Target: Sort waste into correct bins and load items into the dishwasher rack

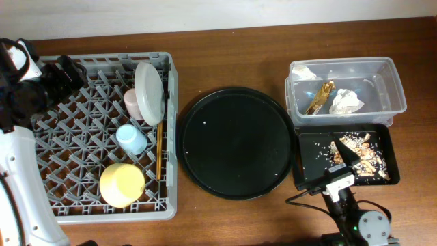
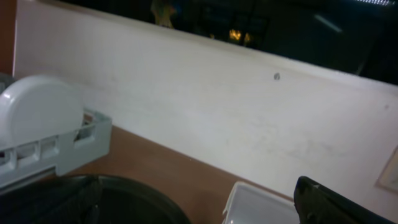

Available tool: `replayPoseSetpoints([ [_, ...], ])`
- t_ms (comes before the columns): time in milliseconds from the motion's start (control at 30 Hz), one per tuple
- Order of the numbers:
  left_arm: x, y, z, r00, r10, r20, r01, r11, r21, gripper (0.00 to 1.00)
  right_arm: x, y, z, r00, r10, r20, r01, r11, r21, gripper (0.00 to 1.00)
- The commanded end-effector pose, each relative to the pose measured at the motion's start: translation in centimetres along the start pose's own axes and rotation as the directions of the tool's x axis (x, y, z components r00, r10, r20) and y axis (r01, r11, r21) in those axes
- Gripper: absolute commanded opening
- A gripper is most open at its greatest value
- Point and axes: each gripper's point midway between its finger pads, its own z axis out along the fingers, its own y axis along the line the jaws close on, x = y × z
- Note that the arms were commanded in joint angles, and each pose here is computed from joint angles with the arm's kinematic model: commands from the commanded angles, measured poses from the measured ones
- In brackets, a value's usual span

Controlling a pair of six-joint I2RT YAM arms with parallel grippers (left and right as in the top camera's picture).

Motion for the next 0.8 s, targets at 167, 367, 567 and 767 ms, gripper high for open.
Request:
replayPoseSetpoints([
  [167, -0.5, -0.4, -0.7, 1.0, 0.009, 0.024, -0.009, 1.0, 0.005, 1.0, 6.0, 1.0, -0.1, 0.988, 0.044, -0.145, -0.044, 0.999, 0.003, 0.99],
  [367, -0.5, -0.4, -0.7, 1.0, 0.009, 0.024, -0.009, 1.0, 0.005, 1.0, 8.8, 0.6, -0.6, 0.964, 0.068, -0.258, -0.058, 0.997, 0.047, 0.99],
  [567, -0.5, -0.4, -0.7, 1.0, 0.009, 0.024, -0.009, 1.0, 0.005, 1.0, 8.9, -2.1, -1.0, 0.958, 0.132, -0.256, -0.076, 0.973, 0.218, 0.99],
  [767, -0.5, -0.4, -0.7, 1.0, 0.009, 0.024, -0.009, 1.0, 0.005, 1.0, 8.9, -7.2, -2.9, 0.937, 0.318, -0.147, -0.193, 0.819, 0.54, 0.99],
])
